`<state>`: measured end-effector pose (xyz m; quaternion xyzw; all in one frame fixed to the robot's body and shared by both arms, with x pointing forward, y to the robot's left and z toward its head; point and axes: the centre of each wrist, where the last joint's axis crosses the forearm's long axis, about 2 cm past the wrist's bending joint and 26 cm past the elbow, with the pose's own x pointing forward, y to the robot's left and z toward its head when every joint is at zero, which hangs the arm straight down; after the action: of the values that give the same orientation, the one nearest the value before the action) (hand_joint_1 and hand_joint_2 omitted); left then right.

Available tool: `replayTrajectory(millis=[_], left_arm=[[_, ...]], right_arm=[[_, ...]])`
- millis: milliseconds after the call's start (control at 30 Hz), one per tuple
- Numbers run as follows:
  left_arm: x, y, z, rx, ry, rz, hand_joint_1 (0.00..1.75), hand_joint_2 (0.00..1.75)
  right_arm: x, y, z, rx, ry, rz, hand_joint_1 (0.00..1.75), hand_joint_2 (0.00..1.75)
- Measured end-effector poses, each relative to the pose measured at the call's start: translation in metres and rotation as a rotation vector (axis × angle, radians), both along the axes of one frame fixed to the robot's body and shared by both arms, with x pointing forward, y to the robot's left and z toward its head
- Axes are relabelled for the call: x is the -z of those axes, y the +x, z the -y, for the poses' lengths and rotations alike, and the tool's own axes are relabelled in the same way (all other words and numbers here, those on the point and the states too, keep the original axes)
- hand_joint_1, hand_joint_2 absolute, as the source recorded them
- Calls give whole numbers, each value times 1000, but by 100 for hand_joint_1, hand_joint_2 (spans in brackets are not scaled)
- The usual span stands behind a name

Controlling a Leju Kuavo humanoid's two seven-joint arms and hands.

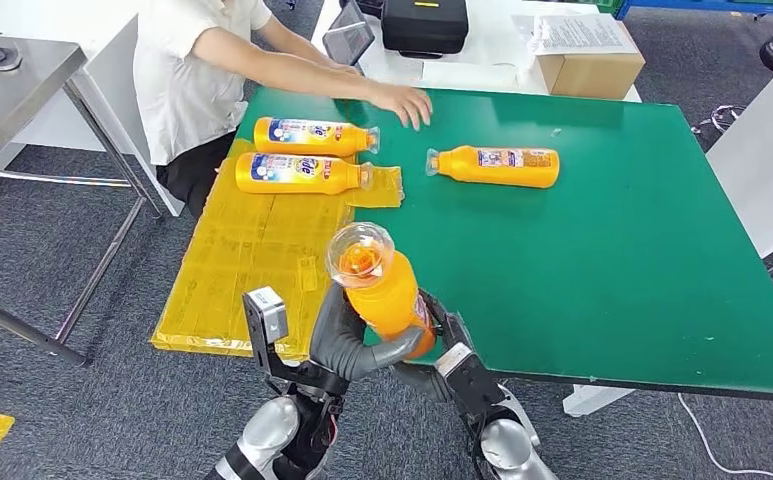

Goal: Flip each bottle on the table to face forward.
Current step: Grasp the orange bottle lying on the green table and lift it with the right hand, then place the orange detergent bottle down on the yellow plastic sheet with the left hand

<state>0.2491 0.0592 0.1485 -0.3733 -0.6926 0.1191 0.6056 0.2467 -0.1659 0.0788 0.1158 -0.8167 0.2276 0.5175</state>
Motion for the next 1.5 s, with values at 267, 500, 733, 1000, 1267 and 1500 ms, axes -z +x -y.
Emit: replayTrajectory(millis=[267,500,733,1000,1267,1500], left_arm=[[3,1,-4,16,-3,-13,0,175],[9,4,-6,31,18,-11,175,175],[15,9,-8,6,69,18,175,175],[16,12,-8,5,82,14,175,175],[16,16,-13,-38,60,-12,175,175],[11,28,-37,-371,150,-60,175,175]], right_arm=[[4,8,0,-68,-133,56,175,175],[9,13,5,-97,-199,67,135,175],[13,9,7,-117,-205,55,101,175],[18,-2,2,-154,-145,15,0,87],[8,-23,-16,-75,15,77,0,0],[-16,-43,-21,408,79,304,0,0]])
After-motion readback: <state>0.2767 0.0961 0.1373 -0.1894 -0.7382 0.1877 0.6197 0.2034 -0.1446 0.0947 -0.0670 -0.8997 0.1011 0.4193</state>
